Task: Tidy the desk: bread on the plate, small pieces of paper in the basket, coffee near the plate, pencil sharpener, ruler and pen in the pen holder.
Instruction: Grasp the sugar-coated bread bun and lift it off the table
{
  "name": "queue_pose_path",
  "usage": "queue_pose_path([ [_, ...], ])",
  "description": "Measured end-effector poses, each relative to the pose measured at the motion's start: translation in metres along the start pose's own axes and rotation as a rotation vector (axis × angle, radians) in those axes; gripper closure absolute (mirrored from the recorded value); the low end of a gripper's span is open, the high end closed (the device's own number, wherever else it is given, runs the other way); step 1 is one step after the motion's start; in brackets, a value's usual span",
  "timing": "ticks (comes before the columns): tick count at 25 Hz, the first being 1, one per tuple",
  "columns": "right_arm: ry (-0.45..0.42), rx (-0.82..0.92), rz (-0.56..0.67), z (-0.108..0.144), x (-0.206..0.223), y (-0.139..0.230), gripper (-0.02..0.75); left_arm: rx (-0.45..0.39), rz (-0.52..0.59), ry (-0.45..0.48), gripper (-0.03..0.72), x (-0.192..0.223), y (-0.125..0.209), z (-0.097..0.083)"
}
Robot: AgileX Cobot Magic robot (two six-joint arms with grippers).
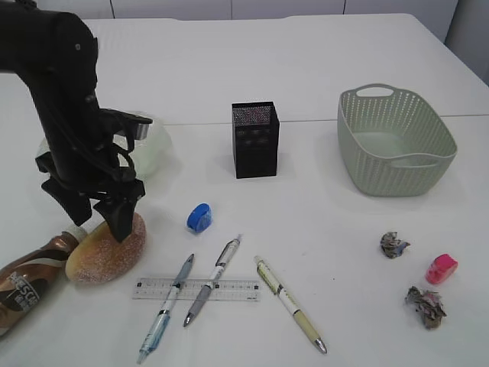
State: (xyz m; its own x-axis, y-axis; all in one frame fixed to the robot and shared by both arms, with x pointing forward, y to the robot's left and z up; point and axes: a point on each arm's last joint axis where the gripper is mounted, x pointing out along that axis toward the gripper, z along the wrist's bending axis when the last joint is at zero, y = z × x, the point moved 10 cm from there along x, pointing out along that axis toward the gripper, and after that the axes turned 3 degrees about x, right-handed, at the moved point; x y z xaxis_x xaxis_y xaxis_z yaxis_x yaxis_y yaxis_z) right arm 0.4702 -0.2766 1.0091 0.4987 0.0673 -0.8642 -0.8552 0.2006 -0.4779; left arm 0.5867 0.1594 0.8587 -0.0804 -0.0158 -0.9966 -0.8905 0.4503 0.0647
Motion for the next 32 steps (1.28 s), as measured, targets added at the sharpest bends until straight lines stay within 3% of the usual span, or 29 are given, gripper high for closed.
queue_pose_path([
  [10,0.001,-0.001,0.000,0.000,0.000,0.000,0.323,-0.001,-0.042,-0.005,0.126,0.011,-0.020,0.003],
  [28,0.005,-0.004,-0.001,-0.001,0.000,0.000,0.323,-0.005,0.028,0.003,0.125,0.048,-0.021,0.004],
  [32,0.008,-0.006,-0.002,-0.002,0.000,0.000,0.323,-0.005,0.030,0.003,0.171,0.048,-0.020,0.004],
])
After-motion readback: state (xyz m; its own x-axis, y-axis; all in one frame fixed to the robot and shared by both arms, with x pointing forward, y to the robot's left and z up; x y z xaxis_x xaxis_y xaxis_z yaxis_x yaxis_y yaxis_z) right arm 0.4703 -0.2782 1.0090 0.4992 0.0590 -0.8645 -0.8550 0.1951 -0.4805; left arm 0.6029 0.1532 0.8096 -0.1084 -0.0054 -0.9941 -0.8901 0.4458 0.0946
